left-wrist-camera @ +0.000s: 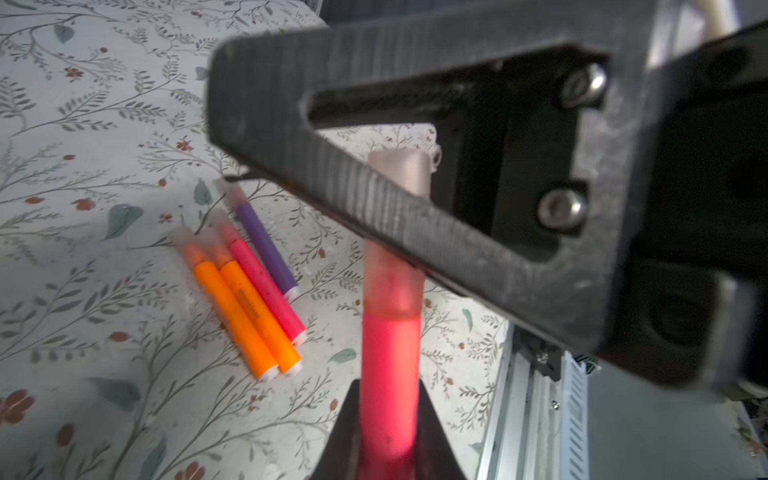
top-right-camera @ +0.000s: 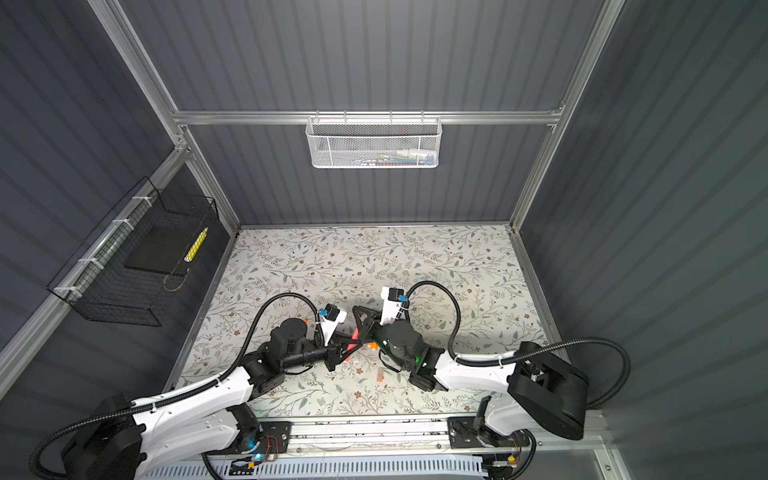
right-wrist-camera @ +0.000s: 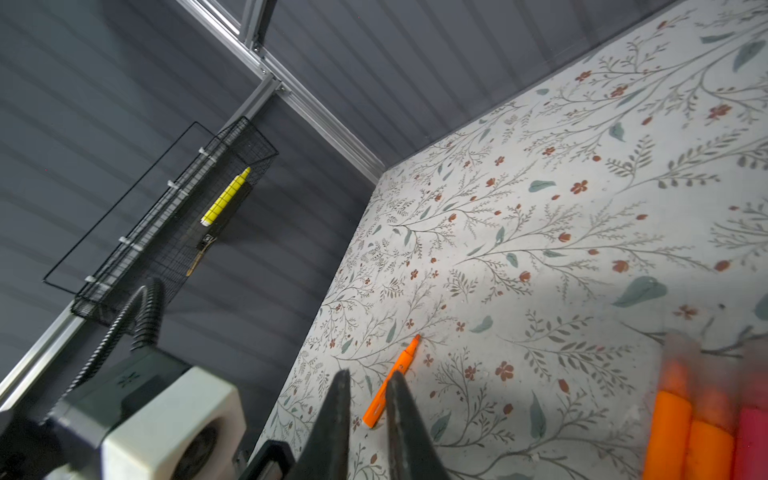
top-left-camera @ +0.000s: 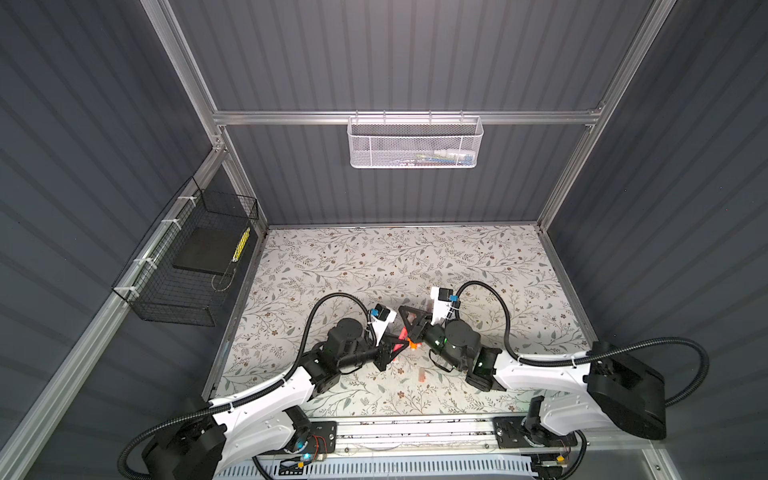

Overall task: Insert the pens into the pen caps
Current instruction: 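Open the right gripper and draw it back from the capped pink marker, then lower the capped pink marker beside the other capped markers and release with left gripper, then move the left gripper over the uncapped orange marker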

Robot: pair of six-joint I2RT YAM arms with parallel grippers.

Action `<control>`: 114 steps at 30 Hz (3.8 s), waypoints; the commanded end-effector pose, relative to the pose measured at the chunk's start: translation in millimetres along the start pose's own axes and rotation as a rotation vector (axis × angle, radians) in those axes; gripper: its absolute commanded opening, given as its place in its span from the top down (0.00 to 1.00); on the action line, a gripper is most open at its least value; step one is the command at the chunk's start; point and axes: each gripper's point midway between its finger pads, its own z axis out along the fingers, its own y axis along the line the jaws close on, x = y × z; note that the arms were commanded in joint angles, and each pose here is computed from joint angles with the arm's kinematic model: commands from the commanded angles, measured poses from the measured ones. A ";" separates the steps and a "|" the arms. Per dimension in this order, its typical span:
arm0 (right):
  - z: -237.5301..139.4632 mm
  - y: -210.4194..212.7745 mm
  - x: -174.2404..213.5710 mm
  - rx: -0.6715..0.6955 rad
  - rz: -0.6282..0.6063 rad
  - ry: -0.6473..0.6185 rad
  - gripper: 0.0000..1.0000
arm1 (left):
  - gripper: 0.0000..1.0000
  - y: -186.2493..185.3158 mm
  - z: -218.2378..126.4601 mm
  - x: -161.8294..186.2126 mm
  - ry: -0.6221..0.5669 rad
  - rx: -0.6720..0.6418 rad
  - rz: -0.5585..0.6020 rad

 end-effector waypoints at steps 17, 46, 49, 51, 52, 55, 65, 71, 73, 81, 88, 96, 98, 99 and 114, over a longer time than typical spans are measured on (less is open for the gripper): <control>-40.2 -17.3 43.4 0.075 -0.092 0.153 0.82 | 1.00 23.1 -33.9 -77.6 -0.256 -0.156 -0.031; -181.2 -213.2 -148.3 0.886 -0.192 -0.277 0.01 | 1.00 99.1 46.0 40.3 0.236 -0.539 -0.268; -200.2 -232.0 -151.7 0.998 -0.223 -0.304 0.01 | 1.00 102.1 50.0 44.5 0.266 -0.556 -0.277; -208.5 -243.5 -148.9 1.034 -0.181 -0.325 0.01 | 1.00 104.5 54.2 48.0 0.285 -0.563 -0.280; -203.3 -242.3 -148.0 1.001 -0.190 -0.315 0.01 | 1.00 105.1 55.8 49.8 0.293 -0.565 -0.281; -201.3 -242.2 -145.8 0.985 -0.192 -0.305 0.01 | 1.00 106.6 61.2 54.0 0.309 -0.561 -0.285; -200.8 -242.1 -141.6 0.970 -0.188 -0.293 0.01 | 0.84 107.6 58.6 51.0 0.296 -0.571 -0.279; -200.3 -241.5 -141.0 0.965 -0.187 -0.289 0.01 | 0.74 102.7 57.9 43.8 0.284 -0.553 -0.272; -200.3 -241.4 -141.0 0.964 -0.188 -0.288 0.01 | 0.69 102.2 57.0 40.8 0.278 -0.552 -0.265; -201.2 -240.4 -140.2 0.954 -0.187 -0.293 0.01 | 0.61 106.1 26.8 9.2 0.191 -0.651 -0.210; -201.0 -240.0 -140.0 0.946 -0.188 -0.295 0.01 | 0.45 138.6 -78.6 -13.1 -0.041 -0.949 -0.255; -200.0 -239.7 -139.9 0.942 -0.188 -0.290 0.01 | 0.43 170.6 -131.9 25.4 -0.100 -1.100 -0.420; -200.3 -239.6 -139.7 0.940 -0.187 -0.291 0.01 | 0.43 171.8 -127.4 27.1 -0.072 -1.090 -0.434; -200.4 -239.6 -139.6 0.940 -0.188 -0.291 0.01 | 0.43 173.1 -126.7 28.2 -0.067 -1.096 -0.443; -200.2 -238.8 -138.6 0.929 -0.189 -0.291 0.01 | 0.40 193.1 -102.7 60.7 0.061 -1.155 -0.555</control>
